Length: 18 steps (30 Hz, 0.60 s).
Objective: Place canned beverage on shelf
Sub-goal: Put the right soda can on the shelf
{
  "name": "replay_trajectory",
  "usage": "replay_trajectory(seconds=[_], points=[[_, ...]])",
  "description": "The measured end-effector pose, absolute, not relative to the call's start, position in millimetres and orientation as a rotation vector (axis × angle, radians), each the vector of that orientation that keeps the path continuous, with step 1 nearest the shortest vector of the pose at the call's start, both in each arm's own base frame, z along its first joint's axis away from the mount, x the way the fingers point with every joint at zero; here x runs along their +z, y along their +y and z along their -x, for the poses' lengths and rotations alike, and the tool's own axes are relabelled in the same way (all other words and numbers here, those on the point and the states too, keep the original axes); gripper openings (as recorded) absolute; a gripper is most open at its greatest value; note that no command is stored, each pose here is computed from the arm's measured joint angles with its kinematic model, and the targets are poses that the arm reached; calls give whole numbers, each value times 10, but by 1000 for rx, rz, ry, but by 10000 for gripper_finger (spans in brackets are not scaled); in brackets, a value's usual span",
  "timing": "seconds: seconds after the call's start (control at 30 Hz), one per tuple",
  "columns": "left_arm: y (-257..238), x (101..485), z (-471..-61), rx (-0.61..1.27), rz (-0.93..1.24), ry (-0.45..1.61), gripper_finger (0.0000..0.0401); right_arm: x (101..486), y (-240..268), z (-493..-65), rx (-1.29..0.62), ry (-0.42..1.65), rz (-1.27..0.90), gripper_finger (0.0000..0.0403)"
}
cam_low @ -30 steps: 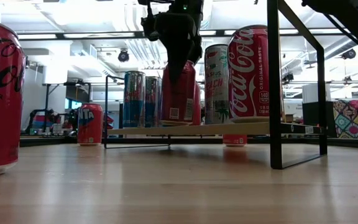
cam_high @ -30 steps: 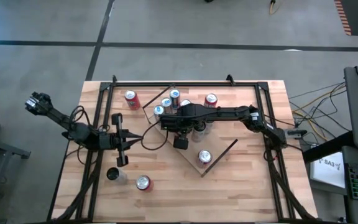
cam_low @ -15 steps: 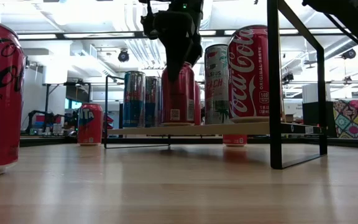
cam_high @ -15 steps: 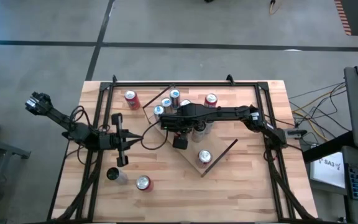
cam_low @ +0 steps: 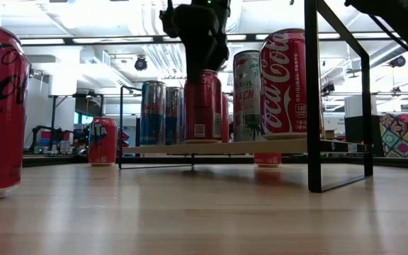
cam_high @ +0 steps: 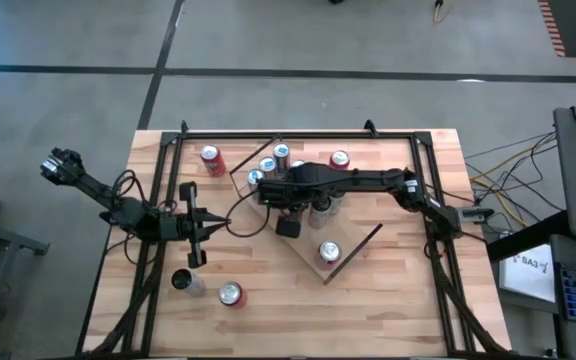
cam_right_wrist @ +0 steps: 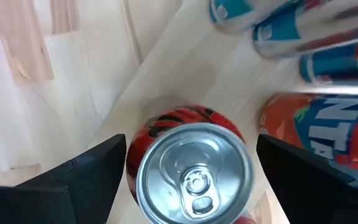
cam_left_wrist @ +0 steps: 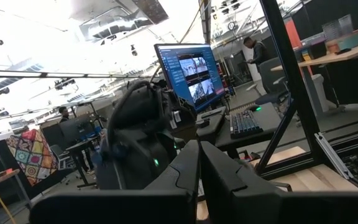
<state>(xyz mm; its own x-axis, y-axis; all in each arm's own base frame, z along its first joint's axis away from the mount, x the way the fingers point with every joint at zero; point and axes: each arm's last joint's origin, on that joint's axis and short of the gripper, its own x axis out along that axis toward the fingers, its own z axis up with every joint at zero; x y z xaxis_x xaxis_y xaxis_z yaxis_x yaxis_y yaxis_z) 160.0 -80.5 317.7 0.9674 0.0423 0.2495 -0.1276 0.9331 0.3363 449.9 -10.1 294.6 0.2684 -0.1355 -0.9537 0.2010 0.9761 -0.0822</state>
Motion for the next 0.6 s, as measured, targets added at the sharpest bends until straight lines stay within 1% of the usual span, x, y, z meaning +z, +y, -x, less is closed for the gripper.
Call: replay_trajectory(seconds=[0.6], points=[[-805,3178,-1599,88,-358,-242,0,3260,-100,-4426,-228,1176,-73,346]])
